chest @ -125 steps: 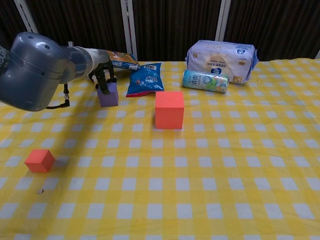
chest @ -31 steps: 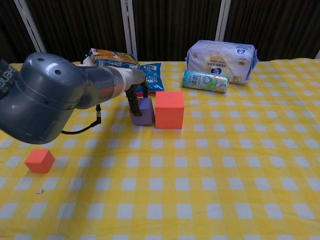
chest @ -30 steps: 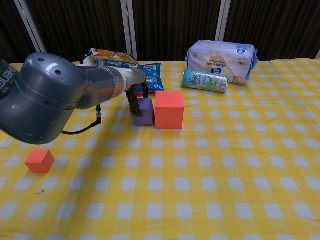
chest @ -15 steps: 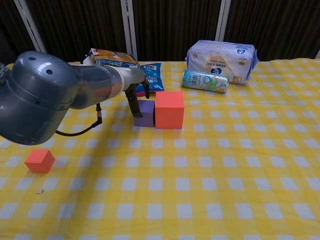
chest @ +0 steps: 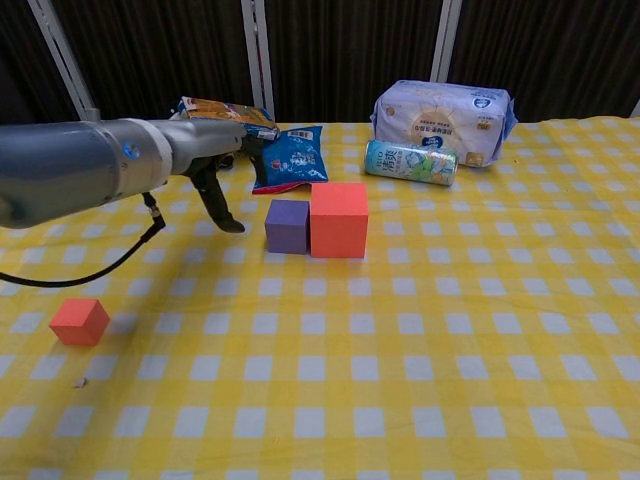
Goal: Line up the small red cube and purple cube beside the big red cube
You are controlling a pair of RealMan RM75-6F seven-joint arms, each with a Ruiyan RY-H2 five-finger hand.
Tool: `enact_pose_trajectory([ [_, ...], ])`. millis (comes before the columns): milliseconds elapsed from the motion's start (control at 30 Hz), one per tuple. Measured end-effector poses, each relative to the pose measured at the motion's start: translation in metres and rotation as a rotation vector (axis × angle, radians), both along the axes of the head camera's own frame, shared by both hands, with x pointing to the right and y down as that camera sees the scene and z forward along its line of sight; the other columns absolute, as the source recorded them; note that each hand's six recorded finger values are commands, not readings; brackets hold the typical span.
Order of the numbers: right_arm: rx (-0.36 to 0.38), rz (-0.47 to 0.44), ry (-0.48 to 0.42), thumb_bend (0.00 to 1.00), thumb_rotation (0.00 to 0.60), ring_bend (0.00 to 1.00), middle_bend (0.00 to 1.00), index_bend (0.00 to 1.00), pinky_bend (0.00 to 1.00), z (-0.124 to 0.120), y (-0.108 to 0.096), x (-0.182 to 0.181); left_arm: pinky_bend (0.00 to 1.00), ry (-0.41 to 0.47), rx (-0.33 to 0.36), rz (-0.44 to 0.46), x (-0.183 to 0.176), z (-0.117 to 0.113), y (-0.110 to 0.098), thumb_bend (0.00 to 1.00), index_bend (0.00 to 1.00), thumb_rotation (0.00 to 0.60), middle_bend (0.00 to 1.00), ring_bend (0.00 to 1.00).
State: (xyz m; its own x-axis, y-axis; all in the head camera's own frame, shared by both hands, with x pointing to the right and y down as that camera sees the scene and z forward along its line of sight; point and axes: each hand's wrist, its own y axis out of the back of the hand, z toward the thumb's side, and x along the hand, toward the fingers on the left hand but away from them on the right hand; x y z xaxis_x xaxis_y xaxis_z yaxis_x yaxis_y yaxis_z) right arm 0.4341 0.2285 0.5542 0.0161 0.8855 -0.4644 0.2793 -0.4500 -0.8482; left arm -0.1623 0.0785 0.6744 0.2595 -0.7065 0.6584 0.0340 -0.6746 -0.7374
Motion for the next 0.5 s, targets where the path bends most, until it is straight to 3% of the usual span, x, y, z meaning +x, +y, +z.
enact_pose_trajectory([
  [233, 0.003, -0.002, 0.007, 0.34, 0.6, 0.0, 0.0, 0.0, 0.0, 0.002, -0.001, -0.002, 0.0, -0.009, 0.035, -0.036, -0.066, -0.026, 0.035, 0.25, 0.34, 0.6, 0.0, 0.0],
  [500, -0.002, -0.011, 0.013, 0.34, 0.6, 0.0, 0.0, 0.0, 0.0, 0.004, -0.001, -0.005, 0.0, -0.066, 0.02, -0.025, -0.113, -0.03, 0.079, 0.25, 0.35, 0.6, 0.0, 0.0],
])
